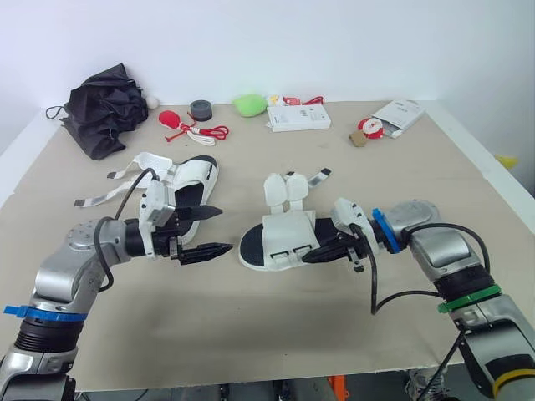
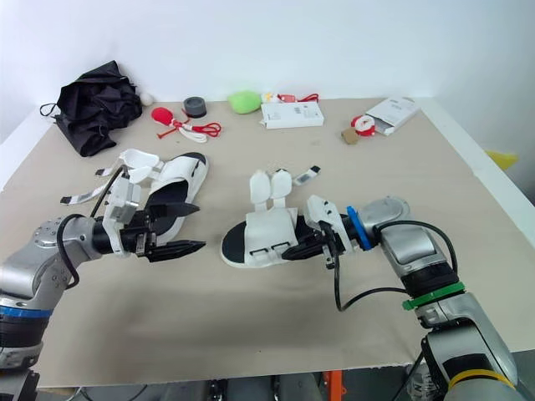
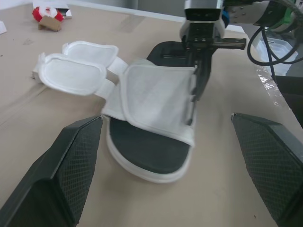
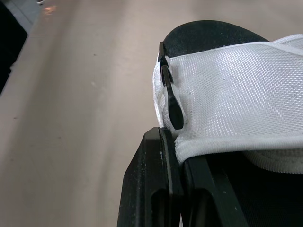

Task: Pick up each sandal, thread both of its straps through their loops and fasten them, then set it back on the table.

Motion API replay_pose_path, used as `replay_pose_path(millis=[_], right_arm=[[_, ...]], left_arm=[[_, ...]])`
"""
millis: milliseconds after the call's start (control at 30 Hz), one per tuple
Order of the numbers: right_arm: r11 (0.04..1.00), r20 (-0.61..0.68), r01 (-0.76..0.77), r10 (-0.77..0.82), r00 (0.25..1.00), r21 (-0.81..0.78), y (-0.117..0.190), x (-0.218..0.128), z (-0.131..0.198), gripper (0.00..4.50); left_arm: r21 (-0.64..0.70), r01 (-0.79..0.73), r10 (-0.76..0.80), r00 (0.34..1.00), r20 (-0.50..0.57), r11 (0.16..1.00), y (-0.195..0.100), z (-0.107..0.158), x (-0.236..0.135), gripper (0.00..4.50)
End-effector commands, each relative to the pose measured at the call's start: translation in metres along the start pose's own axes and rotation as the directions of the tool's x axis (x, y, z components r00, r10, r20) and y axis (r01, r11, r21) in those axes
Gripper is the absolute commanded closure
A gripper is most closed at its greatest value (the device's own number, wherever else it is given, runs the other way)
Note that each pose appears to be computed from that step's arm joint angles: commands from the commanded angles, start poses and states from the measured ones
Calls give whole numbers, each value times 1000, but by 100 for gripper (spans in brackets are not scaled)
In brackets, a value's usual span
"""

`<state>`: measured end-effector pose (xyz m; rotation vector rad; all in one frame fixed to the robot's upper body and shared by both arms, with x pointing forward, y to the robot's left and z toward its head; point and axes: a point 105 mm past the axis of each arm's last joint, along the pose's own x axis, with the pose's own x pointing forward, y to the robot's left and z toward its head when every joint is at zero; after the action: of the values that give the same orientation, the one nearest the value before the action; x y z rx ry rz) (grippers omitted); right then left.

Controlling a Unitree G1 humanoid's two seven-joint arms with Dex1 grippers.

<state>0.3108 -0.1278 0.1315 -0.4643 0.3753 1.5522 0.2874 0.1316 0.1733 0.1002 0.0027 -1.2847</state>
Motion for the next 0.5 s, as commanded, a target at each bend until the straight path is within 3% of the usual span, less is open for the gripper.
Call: replay_pose_path(millis=[33,500], right_arm=[[1000,4,-18,18,1000,-14,2,0,2,446],[997,48,-33,29,998,68,-4,19,-6,446]], left_arm=[[34,-9,9,1000,4,999,1,1,0,0],[11,14,-14,1000,12,1000,0,-6,11,0]])
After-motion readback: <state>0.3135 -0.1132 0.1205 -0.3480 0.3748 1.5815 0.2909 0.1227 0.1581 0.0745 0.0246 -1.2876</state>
